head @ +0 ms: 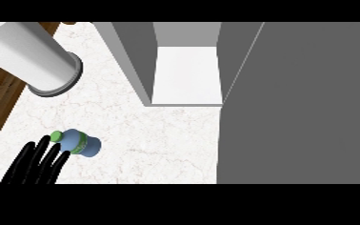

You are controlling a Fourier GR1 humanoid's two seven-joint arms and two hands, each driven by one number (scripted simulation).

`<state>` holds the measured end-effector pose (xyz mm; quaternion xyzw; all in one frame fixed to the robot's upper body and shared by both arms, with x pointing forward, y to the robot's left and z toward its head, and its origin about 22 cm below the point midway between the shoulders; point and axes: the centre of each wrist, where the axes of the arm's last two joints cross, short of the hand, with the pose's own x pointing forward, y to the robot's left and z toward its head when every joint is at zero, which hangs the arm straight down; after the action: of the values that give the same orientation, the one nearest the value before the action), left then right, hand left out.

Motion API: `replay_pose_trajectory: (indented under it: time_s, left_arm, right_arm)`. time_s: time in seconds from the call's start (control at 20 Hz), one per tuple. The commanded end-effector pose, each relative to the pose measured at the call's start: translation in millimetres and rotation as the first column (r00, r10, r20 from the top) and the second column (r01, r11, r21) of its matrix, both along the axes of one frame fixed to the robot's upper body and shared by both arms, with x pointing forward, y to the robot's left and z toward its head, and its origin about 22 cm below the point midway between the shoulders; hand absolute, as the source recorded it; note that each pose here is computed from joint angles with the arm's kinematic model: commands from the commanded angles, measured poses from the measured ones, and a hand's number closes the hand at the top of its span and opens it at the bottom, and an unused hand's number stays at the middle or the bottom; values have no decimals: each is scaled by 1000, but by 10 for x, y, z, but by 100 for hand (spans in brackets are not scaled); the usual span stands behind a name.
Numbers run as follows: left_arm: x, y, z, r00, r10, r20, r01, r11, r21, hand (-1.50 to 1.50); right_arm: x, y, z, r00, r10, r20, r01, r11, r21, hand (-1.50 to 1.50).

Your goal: Pick up the bottled water, place it into the cabinet and close the cabinet

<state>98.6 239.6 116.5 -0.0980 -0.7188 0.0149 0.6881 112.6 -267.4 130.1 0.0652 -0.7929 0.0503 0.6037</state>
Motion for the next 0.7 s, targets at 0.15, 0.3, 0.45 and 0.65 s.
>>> replay_pose_trajectory:
  time_s: [0.15, 0.3, 0.45, 0.65]
  left_arm:
    - [-249, 67, 441, 980, 108, 165, -105, 994, -31, -150]
    - [-241, 167, 301, 982, 139, 131, -139, 990, -6, -150]
    - [-239, 303, 246, 982, 141, 123, -147, 988, 37, -150]
    - [-186, 467, 9, 982, 176, 66, -180, 982, 56, -150]
  right_arm:
    - [-244, 31, 303, 998, 43, 42, -45, 997, 62, -150]
    - [-338, 52, 371, 997, 50, 56, -54, 997, 62, -150]
    - [-358, -8, 360, 998, 38, 57, -42, 997, 64, -150]
    - [-363, -6, 350, 997, 45, 63, -49, 997, 60, -150]
